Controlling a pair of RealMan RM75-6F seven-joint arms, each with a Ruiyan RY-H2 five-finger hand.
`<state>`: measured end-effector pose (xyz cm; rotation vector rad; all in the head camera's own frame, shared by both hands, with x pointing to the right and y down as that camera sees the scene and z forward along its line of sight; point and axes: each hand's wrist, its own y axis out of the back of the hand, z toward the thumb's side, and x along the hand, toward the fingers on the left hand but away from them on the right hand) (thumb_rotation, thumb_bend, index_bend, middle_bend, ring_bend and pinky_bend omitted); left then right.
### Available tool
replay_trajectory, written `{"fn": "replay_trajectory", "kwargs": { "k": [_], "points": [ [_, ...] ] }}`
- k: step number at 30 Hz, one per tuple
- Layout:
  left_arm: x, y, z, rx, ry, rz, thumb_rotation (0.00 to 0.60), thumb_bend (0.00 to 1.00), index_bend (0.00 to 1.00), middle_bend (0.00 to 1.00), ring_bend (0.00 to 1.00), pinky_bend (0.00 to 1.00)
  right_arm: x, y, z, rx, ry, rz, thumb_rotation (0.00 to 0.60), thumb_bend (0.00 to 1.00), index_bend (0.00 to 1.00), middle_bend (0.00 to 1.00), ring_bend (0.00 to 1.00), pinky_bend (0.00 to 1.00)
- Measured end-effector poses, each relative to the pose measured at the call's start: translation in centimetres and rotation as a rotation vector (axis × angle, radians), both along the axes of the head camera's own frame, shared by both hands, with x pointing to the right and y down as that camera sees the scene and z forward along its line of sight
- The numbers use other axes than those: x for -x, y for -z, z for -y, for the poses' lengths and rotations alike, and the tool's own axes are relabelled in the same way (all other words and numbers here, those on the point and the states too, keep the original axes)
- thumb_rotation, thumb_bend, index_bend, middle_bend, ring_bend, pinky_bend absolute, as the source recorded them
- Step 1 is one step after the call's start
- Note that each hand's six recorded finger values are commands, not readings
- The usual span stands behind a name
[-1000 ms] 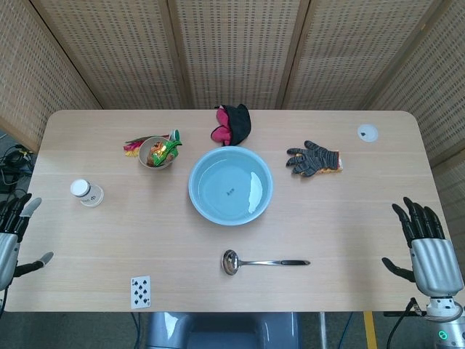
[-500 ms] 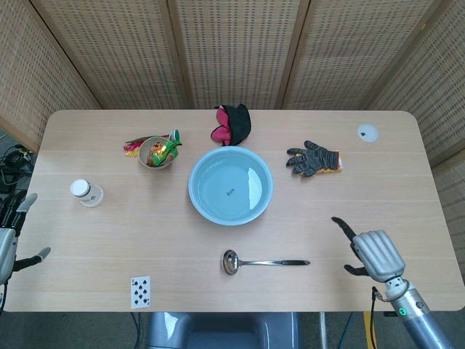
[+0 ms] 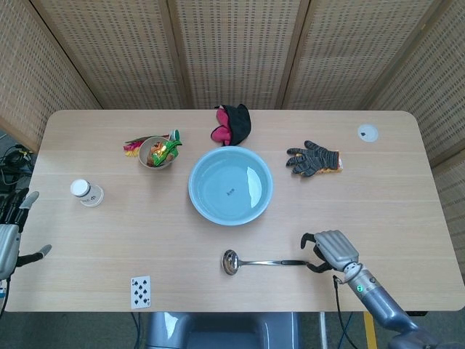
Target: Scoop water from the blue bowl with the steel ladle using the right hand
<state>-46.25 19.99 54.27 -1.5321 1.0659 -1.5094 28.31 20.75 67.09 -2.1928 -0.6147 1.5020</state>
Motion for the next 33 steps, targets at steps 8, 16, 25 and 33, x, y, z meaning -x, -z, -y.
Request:
{"fn": "replay_trajectory", "kwargs": {
  "k": [8,16,25,33],
  "points": [
    [-0.1,-0.3,0.0,0.010,-0.004,-0.002,0.600,0.00,0.00,0.00,0.00,0.00,2.0,-2.3,-1.1,0.010,0.019,-0.052,0.600,0.46,0.48,1.00,0.96,1.00],
    [0.0,-0.4,0.0,0.015,-0.005,-0.001,0.600,0.00,0.00,0.00,0.00,0.00,3.9,-3.7,-2.4,0.020,0.037,-0.078,0.600,0.46,0.48,1.00,0.96,1.00],
    [0.1,-0.4,0.1,0.013,-0.005,0.001,0.600,0.00,0.00,0.00,0.00,0.00,4.6,-5.0,-3.3,0.029,0.054,-0.117,0.600,0.47,0.48,1.00,0.96,1.00],
    [0.1,-0.4,0.1,0.015,-0.005,0.001,0.600,0.00,0.00,0.00,0.00,0.00,4.7,-5.8,-3.3,0.022,0.051,-0.136,0.600,0.47,0.47,1.00,0.96,1.00]
  ]
}}
